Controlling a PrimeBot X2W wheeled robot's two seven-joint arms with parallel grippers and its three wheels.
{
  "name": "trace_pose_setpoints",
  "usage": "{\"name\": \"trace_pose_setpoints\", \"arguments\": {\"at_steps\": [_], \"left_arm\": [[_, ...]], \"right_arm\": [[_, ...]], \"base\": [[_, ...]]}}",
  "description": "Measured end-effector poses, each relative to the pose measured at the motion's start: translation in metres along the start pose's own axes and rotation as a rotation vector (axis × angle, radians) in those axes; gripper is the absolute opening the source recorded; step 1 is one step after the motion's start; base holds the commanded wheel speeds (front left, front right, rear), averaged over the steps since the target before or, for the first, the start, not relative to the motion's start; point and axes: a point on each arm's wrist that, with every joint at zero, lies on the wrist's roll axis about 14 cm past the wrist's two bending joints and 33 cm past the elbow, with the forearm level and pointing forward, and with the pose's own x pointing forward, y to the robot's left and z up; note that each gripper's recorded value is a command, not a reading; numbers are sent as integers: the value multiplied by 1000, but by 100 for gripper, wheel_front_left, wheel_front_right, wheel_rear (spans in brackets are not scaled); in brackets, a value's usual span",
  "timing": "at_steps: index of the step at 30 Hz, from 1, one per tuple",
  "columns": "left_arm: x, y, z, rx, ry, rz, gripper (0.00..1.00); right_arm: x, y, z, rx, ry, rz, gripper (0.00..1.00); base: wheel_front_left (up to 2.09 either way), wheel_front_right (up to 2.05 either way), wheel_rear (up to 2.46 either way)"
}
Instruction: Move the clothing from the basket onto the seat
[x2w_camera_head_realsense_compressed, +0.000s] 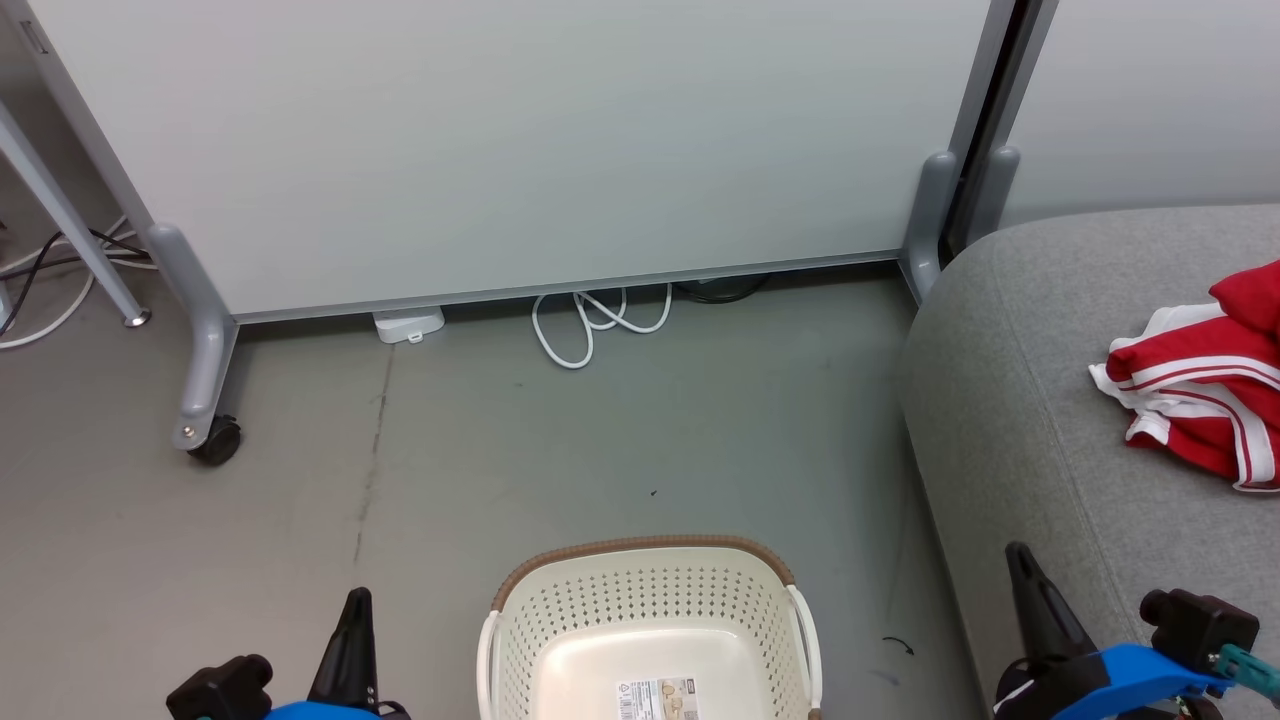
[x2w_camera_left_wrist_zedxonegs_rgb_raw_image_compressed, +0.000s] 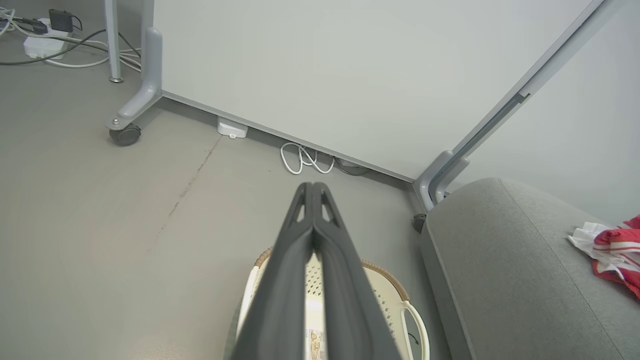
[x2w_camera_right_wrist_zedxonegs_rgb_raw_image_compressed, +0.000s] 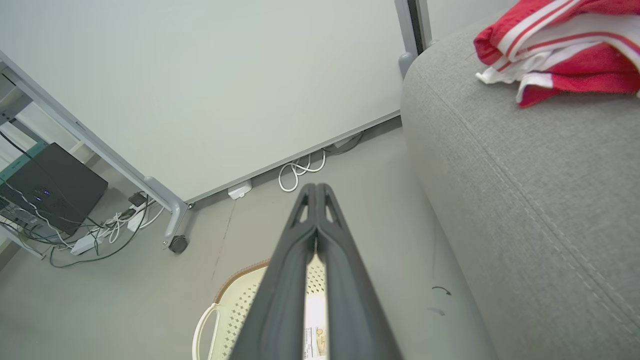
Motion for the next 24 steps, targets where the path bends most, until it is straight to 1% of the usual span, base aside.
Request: {"name": "trace_pose_setpoints", "arguments": {"at_steps": [13,24], "left_arm": [[7,2,16,-200,-33,22,0],[12,2,28,-348,-57,24,0]], "right_arm": [[2,-2,7,210,-20,-12,0],[4,-2,15,361,-39,-8,0]], "base": [[0,0,0],[0,0,0]]}}
